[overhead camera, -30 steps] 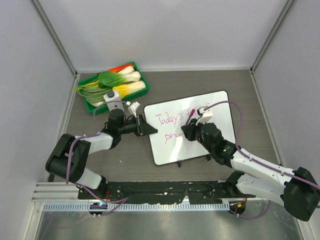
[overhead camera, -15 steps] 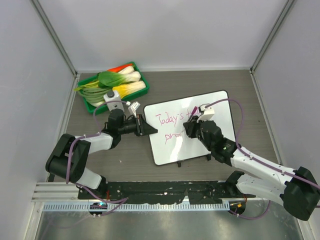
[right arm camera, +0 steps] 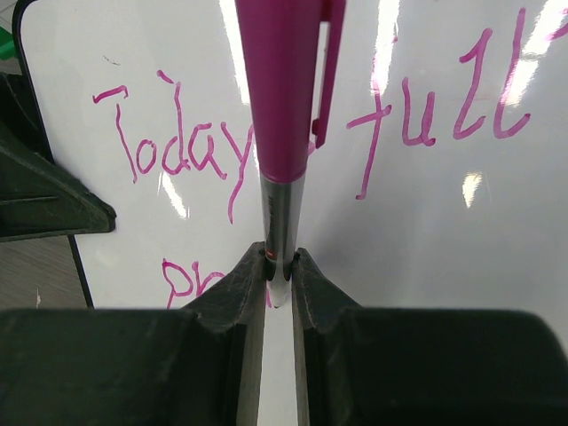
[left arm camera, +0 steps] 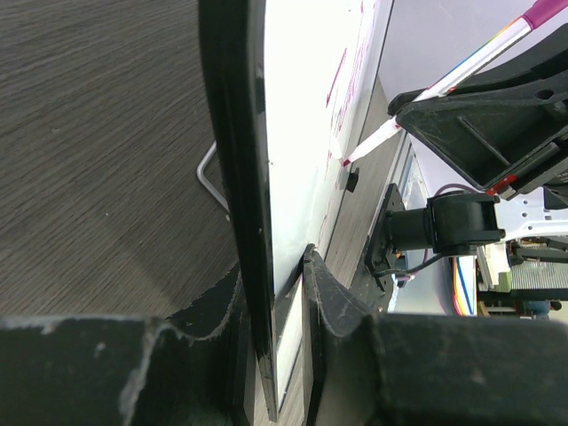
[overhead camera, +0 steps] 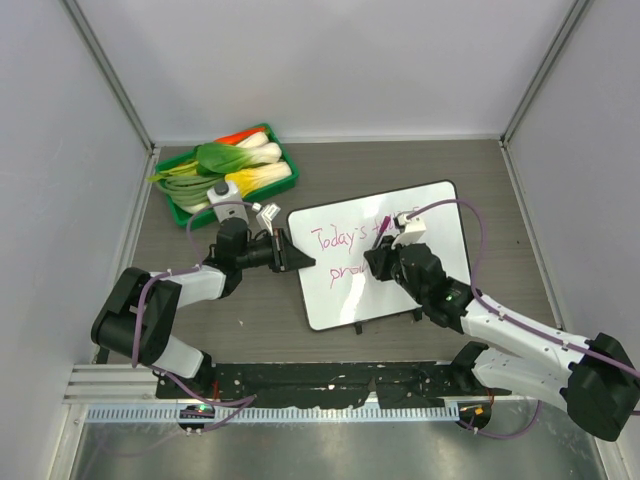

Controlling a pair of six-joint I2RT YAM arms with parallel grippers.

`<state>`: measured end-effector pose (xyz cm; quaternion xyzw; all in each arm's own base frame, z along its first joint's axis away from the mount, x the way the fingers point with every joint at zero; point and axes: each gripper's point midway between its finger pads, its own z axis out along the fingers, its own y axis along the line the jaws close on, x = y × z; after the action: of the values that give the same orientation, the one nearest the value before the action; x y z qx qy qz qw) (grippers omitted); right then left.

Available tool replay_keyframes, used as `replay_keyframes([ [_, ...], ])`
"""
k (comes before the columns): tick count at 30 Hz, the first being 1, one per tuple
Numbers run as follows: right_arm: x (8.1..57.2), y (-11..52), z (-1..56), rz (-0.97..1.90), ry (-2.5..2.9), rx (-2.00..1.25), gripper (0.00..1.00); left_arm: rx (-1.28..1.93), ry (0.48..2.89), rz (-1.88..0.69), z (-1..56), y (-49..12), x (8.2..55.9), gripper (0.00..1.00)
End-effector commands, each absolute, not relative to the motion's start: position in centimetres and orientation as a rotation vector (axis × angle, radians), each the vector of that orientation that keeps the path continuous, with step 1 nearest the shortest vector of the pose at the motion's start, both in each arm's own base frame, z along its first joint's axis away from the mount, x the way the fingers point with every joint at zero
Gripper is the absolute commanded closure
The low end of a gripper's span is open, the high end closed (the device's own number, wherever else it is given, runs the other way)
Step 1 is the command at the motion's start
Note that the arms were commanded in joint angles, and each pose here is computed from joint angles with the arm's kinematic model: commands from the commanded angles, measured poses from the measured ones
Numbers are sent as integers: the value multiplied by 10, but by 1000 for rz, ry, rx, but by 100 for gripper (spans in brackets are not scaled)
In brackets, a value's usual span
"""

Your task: Write a sentence on the whiteboard

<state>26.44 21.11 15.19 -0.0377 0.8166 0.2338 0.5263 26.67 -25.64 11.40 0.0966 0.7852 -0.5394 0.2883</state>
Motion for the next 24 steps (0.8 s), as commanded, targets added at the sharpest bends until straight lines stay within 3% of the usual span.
replay_keyframes([
  [1,263,208,146,546,1965,-91,98,226,2164,-1166,74,-235,289,100],
  [24,283,204,173,494,1884,-9,99,228,2162,-1168,74,-236,289,100],
])
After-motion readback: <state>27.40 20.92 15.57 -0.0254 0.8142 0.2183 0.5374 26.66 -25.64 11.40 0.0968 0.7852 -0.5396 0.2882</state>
